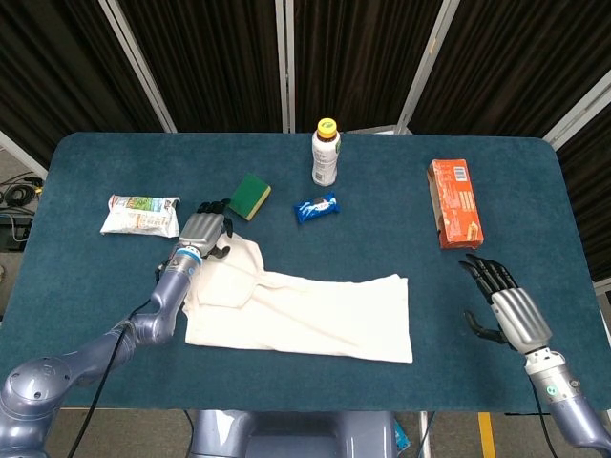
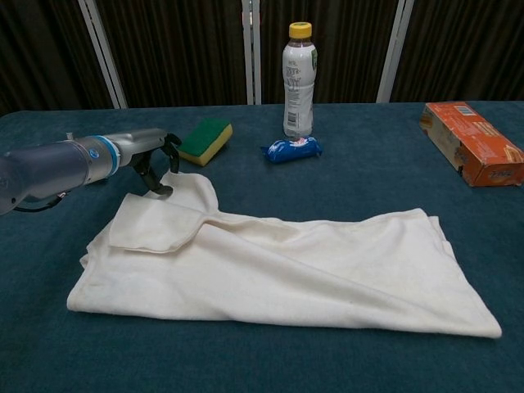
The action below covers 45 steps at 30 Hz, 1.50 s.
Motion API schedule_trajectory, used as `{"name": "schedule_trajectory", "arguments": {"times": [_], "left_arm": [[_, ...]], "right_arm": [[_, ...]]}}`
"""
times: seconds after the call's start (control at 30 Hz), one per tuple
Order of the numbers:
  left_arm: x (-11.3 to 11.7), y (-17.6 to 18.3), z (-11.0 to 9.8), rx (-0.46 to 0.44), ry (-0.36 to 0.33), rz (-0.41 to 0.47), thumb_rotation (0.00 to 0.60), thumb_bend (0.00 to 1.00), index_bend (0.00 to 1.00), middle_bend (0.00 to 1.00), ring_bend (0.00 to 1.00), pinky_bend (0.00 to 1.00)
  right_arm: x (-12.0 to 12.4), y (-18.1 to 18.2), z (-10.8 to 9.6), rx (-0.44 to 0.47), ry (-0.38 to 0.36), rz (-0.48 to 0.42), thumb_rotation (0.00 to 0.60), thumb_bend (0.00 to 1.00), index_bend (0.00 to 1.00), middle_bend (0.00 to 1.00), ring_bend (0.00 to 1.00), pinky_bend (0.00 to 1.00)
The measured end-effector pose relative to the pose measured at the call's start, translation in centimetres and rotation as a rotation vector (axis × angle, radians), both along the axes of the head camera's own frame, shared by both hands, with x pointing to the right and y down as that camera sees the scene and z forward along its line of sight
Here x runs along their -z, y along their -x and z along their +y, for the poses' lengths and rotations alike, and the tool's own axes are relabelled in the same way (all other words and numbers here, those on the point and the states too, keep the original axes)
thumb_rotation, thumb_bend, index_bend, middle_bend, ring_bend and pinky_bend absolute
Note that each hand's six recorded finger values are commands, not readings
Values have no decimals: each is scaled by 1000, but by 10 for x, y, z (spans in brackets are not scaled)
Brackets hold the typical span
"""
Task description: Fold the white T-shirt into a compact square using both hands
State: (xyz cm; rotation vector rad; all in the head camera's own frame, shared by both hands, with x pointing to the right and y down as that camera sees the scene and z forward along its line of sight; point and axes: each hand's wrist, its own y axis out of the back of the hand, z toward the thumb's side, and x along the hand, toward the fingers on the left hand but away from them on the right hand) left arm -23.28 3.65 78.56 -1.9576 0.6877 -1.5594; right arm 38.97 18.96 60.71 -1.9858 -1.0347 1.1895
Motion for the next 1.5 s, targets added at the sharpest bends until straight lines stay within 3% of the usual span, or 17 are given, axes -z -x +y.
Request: {"name": "schedule_trajectory", "arguments": {"times": [0.33,0.83,1.5], "left_arm": [[3,3,-1,7,-16,7,600,644,603,0,0,0],[15,1,1,7,-34,62,600,646,722,0,0,0],[64,31,45,-139,-39,156,600,655,729,0,0,0]], "right_arm": [[1,1,0,1,-4,-6,600,374,76,0,0,0],[3,1,-1,0,-9,-15,600,374,77,0,0,0],[8,9,3,18,-7,-44,600,374,77,0,0,0]]}}
